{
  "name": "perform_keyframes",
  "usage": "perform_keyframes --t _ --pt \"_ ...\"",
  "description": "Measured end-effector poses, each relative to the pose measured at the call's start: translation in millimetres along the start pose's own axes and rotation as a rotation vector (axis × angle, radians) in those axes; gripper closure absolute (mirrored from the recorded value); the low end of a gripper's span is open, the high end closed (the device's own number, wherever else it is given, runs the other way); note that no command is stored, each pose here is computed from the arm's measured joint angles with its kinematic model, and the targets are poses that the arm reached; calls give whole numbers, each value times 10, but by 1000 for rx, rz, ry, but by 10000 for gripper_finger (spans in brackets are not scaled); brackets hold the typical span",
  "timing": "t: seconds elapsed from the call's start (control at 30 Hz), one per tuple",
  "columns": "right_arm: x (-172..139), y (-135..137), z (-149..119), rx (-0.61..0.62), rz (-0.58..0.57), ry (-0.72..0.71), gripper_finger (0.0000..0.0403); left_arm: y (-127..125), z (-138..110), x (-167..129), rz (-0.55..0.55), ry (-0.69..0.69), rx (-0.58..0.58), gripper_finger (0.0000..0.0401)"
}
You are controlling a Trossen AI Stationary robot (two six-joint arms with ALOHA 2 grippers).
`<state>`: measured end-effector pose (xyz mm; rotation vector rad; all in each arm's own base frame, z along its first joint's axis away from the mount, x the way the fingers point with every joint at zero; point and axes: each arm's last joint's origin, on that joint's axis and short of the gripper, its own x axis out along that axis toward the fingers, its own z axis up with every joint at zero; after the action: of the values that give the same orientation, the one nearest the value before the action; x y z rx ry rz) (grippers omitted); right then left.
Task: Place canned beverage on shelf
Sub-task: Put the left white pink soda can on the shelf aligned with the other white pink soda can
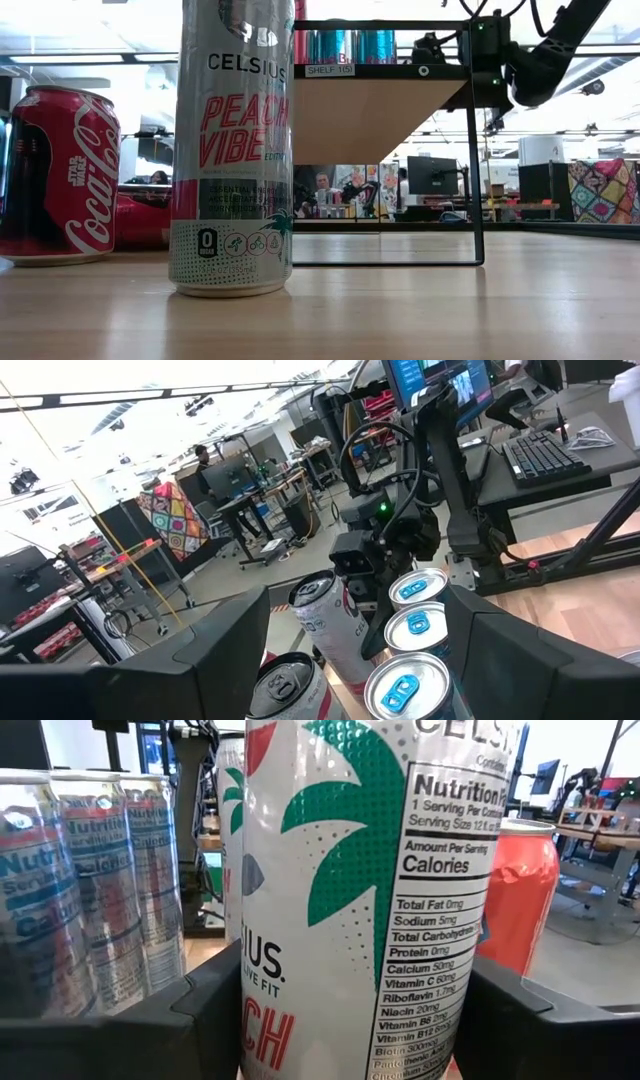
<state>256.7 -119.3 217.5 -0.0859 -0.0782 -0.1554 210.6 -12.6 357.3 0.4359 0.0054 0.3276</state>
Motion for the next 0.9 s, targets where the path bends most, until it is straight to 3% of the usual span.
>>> perform_keyframes --t 0.53,0.9 --pt "18 -5 -29 18 0 2 123 0 0 0 0 -1 0 133" --pt "13 -3 -27 40 0 9 76 0 1 0 0 -1 0 133"
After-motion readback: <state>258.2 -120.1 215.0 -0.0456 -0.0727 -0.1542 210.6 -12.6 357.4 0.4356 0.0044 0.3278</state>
